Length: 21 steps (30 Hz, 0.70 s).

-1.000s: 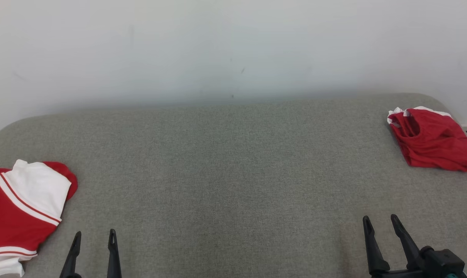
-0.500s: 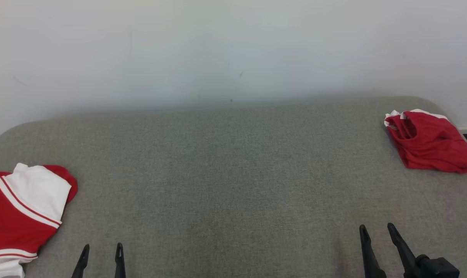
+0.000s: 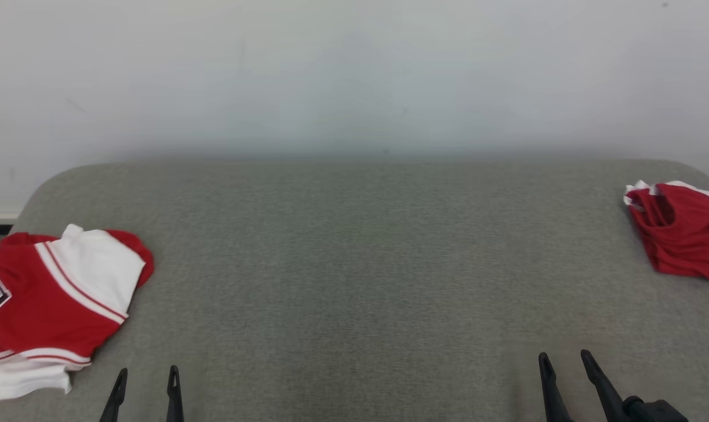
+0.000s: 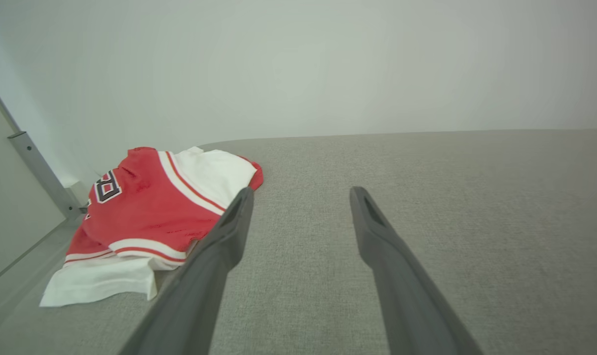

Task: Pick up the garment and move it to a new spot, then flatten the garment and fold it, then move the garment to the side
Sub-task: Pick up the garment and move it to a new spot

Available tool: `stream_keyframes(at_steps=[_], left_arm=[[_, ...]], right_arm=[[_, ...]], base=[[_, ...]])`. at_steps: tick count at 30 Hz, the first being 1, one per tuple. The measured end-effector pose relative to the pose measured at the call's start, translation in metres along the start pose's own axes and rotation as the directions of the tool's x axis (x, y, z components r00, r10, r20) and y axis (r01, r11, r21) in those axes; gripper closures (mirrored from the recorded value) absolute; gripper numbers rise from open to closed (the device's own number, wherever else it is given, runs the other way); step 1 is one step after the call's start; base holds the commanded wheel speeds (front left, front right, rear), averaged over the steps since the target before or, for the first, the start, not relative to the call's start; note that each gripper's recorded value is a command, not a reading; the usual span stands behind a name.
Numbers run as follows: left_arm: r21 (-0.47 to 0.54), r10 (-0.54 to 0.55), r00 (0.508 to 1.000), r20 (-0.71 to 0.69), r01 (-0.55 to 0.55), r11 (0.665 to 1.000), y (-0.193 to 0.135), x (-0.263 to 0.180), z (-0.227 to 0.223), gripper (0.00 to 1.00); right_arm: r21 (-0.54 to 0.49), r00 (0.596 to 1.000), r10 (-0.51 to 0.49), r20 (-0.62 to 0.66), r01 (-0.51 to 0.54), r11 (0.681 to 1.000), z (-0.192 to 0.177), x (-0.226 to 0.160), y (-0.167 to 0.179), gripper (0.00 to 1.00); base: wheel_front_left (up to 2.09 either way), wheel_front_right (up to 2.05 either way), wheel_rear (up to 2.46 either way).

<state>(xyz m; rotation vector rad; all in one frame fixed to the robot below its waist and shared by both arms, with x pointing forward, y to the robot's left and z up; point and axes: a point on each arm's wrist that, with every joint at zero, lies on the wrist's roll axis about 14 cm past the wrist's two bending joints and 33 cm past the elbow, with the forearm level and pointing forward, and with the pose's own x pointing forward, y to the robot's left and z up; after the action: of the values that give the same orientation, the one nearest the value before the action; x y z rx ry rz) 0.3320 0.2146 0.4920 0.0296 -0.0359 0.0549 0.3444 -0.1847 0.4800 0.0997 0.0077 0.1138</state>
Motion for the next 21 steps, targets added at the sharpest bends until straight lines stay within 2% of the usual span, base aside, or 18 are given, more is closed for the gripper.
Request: stream_keyframes(at_steps=[10, 21], left_arm=[[0.018, 0.166, 0.986, -0.024, -0.166, 0.986, 0.051, -0.036, -0.007, 0.00], [0.030, 0.371, 0.928, -0.027, -0.370, 0.928, 0.104, -0.090, -0.007, 0.00]], right_arm=[[0.016, 0.992, 0.122, -0.038, -0.121, 0.992, -0.013, 0.021, 0.042, 0.00], [0.021, 0.949, 0.308, -0.069, -0.307, 0.951, -0.022, 0.047, 0.105, 0.00]], base=[[0.00, 0.00, 0.00], [0.00, 0.00, 0.00]])
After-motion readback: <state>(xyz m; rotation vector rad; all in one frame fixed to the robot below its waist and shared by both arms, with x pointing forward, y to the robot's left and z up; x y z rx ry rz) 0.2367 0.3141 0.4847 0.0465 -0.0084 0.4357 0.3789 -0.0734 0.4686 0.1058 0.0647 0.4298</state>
